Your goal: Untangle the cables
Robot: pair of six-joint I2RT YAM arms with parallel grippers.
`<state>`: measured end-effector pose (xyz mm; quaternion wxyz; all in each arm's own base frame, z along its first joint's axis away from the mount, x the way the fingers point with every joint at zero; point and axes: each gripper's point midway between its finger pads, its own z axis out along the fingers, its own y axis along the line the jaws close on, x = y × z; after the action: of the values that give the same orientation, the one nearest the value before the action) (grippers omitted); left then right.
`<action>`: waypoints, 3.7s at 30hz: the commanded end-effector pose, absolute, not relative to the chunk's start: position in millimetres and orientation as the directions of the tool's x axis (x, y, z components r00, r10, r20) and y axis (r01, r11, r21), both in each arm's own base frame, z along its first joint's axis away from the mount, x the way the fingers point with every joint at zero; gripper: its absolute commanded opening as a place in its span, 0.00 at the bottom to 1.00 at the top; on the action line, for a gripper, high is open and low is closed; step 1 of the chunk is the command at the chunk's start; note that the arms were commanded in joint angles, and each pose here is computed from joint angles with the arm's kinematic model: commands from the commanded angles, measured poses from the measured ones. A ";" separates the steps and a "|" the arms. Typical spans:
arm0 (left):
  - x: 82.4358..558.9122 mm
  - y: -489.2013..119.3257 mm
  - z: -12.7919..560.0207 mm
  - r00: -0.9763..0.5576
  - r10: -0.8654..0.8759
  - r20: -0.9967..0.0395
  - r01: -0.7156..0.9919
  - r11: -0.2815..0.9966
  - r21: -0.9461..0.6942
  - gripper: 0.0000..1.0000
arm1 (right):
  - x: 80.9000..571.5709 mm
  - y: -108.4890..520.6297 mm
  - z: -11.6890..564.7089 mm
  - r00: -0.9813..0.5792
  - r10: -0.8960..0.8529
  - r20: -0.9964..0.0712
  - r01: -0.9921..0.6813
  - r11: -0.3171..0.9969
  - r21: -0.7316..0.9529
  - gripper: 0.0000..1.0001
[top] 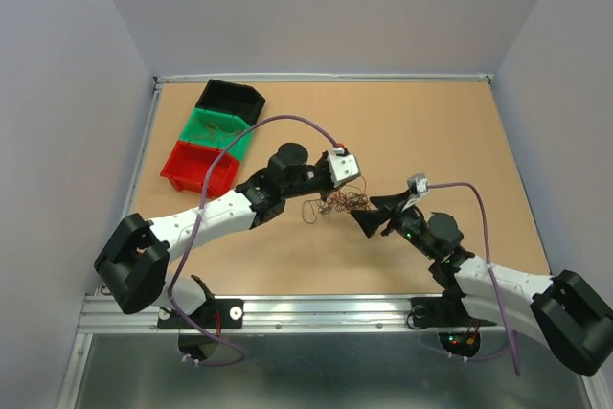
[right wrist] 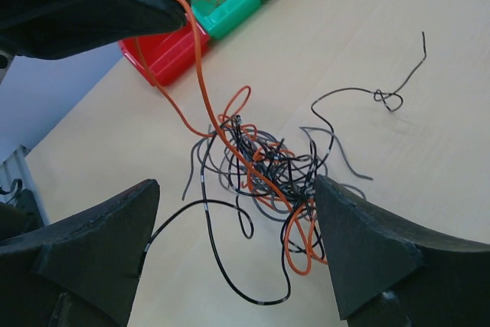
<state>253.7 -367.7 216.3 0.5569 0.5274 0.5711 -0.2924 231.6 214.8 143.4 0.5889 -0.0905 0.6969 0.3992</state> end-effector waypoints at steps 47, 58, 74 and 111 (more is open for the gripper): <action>245.2 -323.4 313.0 0.246 0.029 -0.969 0.837 0.497 0.228 0.00 | 239.8 220.8 187.4 -0.081 0.445 -0.892 -0.690 0.621 0.372 0.97; 245.8 -332.9 300.3 0.208 0.056 -0.977 0.845 0.493 0.208 0.00 | 277.8 236.3 228.0 0.098 0.389 -0.916 -0.683 0.696 0.222 0.85; 235.0 -311.0 332.7 0.243 -0.018 -0.970 0.819 0.539 0.196 0.00 | 319.6 296.4 173.8 -0.010 0.324 -0.946 -0.666 0.704 0.248 0.69; 330.7 -158.3 366.0 0.271 -0.281 -0.921 0.350 0.920 -0.177 0.00 | 247.5 84.0 168.4 0.180 0.549 -0.817 -0.119 0.836 0.536 0.21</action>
<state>337.6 -137.9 328.0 0.7748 -0.0102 0.6147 -0.1472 256.0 91.3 257.5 0.7761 0.2201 0.5192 0.2822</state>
